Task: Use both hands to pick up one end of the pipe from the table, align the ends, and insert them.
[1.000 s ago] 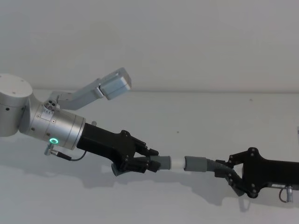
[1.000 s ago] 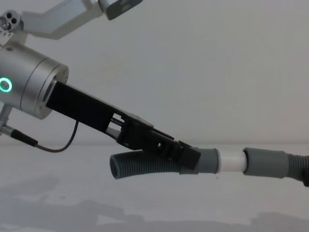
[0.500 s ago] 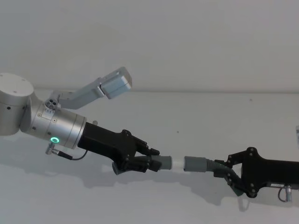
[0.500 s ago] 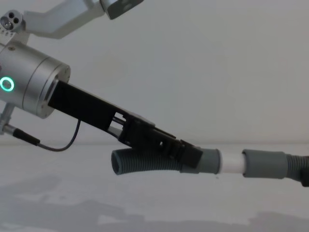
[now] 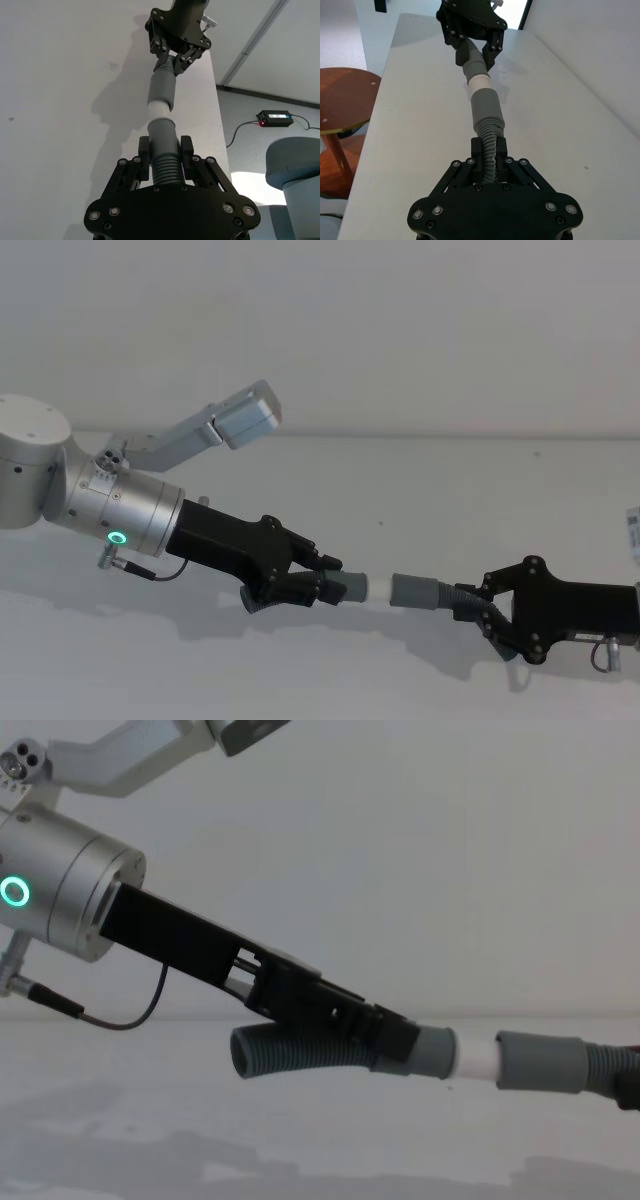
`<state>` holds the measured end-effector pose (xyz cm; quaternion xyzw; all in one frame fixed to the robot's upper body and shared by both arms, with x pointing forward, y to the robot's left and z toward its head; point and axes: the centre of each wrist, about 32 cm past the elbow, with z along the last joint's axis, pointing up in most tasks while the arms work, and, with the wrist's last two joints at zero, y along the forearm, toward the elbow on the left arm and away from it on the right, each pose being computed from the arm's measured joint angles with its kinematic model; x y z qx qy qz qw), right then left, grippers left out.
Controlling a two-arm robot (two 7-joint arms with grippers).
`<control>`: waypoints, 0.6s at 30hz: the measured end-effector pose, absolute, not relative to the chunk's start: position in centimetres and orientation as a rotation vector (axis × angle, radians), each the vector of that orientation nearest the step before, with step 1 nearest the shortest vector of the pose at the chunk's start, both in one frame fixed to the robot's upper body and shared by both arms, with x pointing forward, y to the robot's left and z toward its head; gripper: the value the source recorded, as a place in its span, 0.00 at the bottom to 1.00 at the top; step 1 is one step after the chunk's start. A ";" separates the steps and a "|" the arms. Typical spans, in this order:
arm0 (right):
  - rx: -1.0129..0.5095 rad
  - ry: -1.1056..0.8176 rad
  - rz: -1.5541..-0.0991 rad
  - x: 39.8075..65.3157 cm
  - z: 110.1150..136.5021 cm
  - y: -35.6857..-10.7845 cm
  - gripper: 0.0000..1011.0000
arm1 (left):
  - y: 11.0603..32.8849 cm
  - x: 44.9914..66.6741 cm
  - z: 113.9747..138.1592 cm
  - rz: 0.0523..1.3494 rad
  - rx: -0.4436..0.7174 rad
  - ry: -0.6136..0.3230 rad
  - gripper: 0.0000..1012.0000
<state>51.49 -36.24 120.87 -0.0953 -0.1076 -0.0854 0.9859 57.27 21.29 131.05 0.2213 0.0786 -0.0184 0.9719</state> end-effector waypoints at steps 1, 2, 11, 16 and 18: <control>-0.191 -0.216 -0.172 51.5 120.9 -36.2 0.13 | 21.3 57.3 131.0 -0.037 0.446 0.159 0.34; -0.192 -0.216 -0.171 51.5 120.9 -36.2 0.13 | 21.3 57.3 131.0 -0.037 0.446 0.159 0.34; -0.192 -0.215 -0.169 51.6 120.9 -36.1 0.13 | 21.3 57.3 131.0 -0.036 0.442 0.160 0.34; -0.192 -0.215 -0.169 51.6 120.8 -36.1 0.13 | 21.4 57.4 131.0 -0.035 0.441 0.160 0.34; -0.192 -0.215 -0.168 51.6 120.8 -36.1 0.13 | 21.4 57.4 131.0 -0.035 0.441 0.160 0.34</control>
